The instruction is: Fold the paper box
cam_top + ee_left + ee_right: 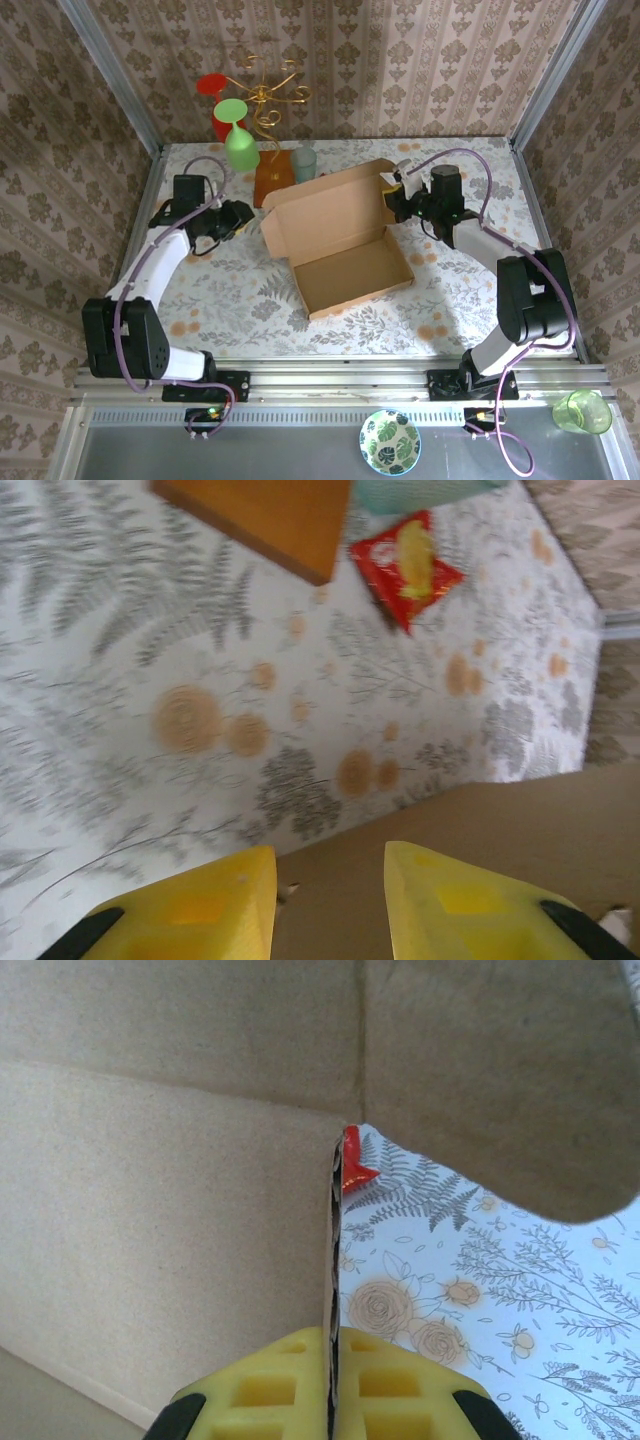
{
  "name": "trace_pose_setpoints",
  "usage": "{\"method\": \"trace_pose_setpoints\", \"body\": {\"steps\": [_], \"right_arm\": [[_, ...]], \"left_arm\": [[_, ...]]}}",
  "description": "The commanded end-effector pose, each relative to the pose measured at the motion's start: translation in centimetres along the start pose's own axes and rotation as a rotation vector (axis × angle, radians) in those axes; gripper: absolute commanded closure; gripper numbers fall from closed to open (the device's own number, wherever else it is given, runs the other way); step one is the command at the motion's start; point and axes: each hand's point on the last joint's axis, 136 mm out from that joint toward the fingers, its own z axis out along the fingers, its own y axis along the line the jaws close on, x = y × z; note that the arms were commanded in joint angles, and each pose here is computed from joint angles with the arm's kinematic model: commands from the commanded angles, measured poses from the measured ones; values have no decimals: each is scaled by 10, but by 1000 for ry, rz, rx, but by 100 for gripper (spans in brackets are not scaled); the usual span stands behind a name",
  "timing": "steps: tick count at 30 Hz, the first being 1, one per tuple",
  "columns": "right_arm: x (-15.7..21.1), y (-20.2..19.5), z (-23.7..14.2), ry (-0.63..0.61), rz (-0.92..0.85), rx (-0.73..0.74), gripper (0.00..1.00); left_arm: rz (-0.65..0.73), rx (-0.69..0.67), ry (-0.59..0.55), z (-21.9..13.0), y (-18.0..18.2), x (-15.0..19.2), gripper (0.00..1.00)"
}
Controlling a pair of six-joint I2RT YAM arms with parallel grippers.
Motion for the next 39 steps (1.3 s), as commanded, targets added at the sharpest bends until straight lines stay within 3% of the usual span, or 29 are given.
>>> {"method": "trace_pose_setpoints", "body": {"steps": [1,5,10,17,27,39], "right_arm": [[-17,-10,-6,-63,2,66,100],[-19,-16,-7,-75,31,99,100],[-21,-22,-12,-101,82,147,100],[-11,-29,-17,-120,156,213,100],[-13,-19,-15,-140,184,228,100],[-6,-24,-15,-215,213,287,100]], "left_arm": [[18,100,21,13,-23,1,68],[-37,77,49,23,-21,14,78],[-162,88,-24,22,-15,18,87],[-153,108,34,36,-30,29,89],[-120,138,-1,53,-65,28,89],[-106,138,-21,75,-62,18,88]]}}
